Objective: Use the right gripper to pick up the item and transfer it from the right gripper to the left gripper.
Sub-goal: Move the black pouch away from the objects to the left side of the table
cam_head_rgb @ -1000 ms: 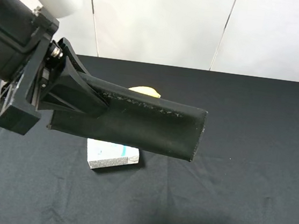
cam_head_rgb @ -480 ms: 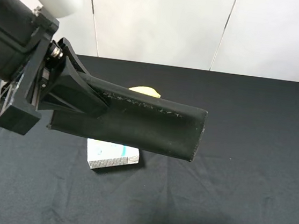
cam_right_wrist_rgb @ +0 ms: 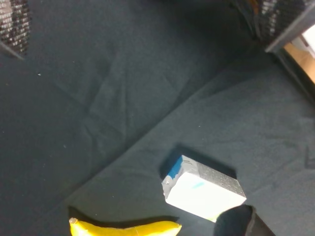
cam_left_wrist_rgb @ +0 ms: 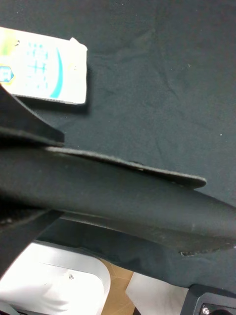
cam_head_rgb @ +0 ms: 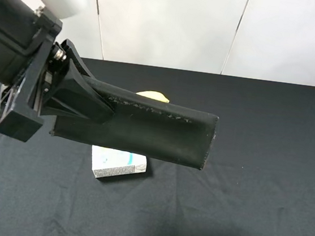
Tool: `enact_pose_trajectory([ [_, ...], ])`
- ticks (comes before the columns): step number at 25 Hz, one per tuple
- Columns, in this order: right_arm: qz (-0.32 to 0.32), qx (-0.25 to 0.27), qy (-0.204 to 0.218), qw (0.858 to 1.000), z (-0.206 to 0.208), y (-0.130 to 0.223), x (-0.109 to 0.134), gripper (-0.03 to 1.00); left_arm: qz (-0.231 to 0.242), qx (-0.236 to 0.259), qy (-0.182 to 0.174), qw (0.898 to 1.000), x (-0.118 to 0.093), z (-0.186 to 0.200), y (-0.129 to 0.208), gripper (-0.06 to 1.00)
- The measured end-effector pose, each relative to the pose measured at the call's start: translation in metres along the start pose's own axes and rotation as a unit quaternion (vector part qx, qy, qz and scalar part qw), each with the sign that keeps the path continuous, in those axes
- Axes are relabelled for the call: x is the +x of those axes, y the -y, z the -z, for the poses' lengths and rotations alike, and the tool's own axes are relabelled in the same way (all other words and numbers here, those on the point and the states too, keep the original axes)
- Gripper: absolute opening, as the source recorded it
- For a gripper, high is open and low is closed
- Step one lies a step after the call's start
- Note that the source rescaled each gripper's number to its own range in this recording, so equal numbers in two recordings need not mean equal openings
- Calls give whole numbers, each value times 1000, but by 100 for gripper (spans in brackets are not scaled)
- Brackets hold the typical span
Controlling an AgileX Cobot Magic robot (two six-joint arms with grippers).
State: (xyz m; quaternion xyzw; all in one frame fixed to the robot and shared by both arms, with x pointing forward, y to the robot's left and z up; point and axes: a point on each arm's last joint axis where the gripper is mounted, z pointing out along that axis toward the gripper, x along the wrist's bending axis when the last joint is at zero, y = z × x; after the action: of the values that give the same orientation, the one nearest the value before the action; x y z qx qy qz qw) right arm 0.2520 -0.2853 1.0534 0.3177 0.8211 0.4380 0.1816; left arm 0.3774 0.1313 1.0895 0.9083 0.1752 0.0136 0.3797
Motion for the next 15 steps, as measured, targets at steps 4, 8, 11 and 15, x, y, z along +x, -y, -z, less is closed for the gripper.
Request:
enact_pose_trajectory([
  [4,-34,-10,53,998,3,1,-2,100,0,-3,-3,1000,1,0,-1,1],
  [8,-74,-43,124,989,13,7,-2,100,0,-7,-6,1000,1,0,-1,1],
  [11,-97,-67,174,978,19,11,1,100,0,-8,-8,1000,1,0,-2,1],
  [15,-121,-68,217,966,20,11,2,100,0,-18,-16,1000,3,0,-3,1],
])
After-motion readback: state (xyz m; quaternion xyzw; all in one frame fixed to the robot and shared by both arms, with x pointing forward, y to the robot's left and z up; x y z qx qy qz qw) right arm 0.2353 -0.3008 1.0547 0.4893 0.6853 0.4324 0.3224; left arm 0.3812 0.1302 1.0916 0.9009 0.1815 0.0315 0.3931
